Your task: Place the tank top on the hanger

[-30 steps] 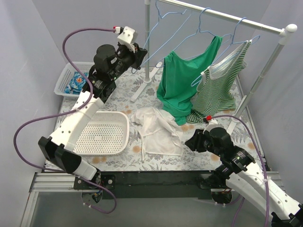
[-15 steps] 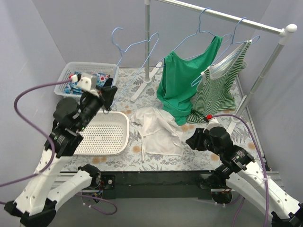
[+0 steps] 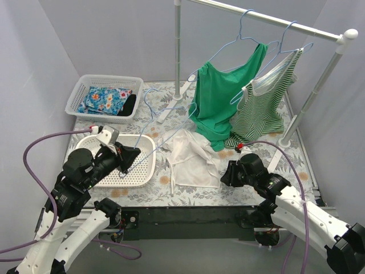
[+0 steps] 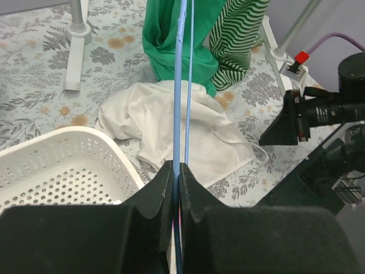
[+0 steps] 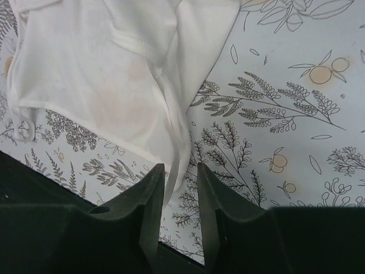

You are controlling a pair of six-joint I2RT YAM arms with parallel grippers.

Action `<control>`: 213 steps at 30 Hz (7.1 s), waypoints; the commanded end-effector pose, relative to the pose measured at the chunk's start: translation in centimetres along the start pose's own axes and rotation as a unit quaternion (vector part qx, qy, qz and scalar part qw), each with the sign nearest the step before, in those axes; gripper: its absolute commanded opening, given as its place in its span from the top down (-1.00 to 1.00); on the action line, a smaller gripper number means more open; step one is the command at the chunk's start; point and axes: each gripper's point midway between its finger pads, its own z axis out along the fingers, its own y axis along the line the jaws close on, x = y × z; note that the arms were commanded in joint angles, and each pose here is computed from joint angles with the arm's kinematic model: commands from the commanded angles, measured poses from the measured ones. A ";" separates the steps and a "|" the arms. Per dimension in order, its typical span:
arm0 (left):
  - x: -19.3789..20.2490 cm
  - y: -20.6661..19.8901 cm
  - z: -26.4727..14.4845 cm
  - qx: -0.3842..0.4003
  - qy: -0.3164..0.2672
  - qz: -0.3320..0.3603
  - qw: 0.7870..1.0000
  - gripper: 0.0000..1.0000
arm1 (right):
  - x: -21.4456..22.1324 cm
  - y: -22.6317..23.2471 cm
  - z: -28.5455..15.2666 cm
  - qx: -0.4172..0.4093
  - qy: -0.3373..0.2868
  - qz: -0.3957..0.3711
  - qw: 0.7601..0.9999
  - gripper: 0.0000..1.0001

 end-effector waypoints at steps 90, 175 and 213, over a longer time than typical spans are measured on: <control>18.5 -13.2 14.1 0.156 0.128 -0.043 0.978 1.00 | -10.1 4.8 -7.0 -0.023 -0.130 -0.100 0.986 0.19; 28.3 -6.3 11.1 -0.142 0.291 -0.210 0.922 0.59 | -13.4 4.3 -4.2 0.006 -0.212 -0.158 0.964 0.97; 12.0 -7.0 8.3 -0.044 0.100 -0.319 0.941 1.00 | -19.6 3.5 -5.9 0.110 -0.276 -0.143 0.944 0.97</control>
